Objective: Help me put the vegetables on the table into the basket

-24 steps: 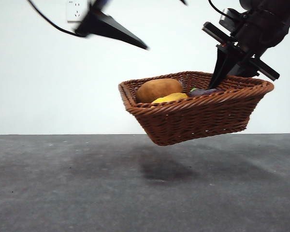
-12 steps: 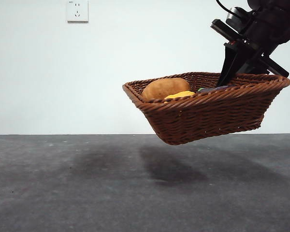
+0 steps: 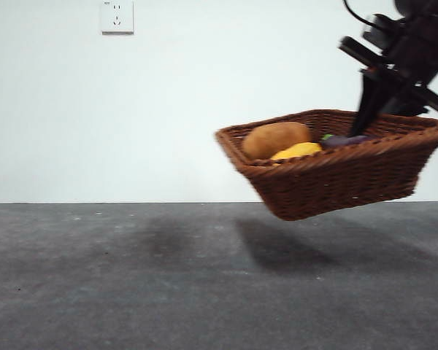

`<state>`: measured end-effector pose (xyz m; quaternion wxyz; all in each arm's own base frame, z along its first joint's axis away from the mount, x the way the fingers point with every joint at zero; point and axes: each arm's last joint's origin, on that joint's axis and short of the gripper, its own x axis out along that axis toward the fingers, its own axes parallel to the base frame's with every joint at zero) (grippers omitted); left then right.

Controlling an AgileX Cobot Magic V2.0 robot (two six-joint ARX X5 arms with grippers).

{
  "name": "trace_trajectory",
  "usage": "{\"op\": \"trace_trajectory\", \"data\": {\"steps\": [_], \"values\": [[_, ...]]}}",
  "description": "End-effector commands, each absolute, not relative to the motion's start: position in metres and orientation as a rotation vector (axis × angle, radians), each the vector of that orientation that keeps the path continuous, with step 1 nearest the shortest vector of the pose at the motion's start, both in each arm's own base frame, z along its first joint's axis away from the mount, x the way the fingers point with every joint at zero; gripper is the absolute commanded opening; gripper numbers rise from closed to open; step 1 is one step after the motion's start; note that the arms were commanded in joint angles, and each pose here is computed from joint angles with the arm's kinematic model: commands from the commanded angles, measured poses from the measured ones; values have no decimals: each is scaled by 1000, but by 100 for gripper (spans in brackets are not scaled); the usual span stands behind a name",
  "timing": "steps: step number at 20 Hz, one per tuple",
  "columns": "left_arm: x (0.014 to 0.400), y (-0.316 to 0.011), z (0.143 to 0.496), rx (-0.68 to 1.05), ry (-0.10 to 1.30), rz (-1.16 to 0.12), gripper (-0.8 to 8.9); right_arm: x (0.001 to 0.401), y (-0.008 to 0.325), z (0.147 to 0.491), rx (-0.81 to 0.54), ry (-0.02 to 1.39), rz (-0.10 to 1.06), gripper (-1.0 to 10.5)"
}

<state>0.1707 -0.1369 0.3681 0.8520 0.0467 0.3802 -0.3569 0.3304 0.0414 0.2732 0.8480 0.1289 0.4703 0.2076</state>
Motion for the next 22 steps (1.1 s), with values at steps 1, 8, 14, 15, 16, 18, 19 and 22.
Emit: {"op": "trace_trajectory", "data": {"steps": [1, 8, 14, 15, 16, 18, 19, 22], "values": [[170, -135, 365, 161, 797, -746, -7, 331, 22, 278, 292, 955, 401, -12], [171, -135, 366, 168, 789, -748, -7, 349, -3, 248, 254, 1011, 325, -12], [170, -134, 364, 175, 809, -744, -7, 371, -6, 200, 264, 1096, 316, -12], [170, -134, 364, 175, 809, -742, -7, 373, -6, 193, 260, 1111, 319, -12], [170, -134, 364, 175, 809, -742, -7, 375, -6, 187, 257, 1126, 322, -12], [170, -134, 364, 175, 808, -742, -7, 377, -6, 179, 252, 1141, 326, -12], [170, -134, 364, 174, 807, -742, -7, 378, -6, 179, 245, 1132, 327, -12], [170, -134, 364, 175, 809, -742, -7, 379, -7, 179, 233, 1118, 327, 8]]}}
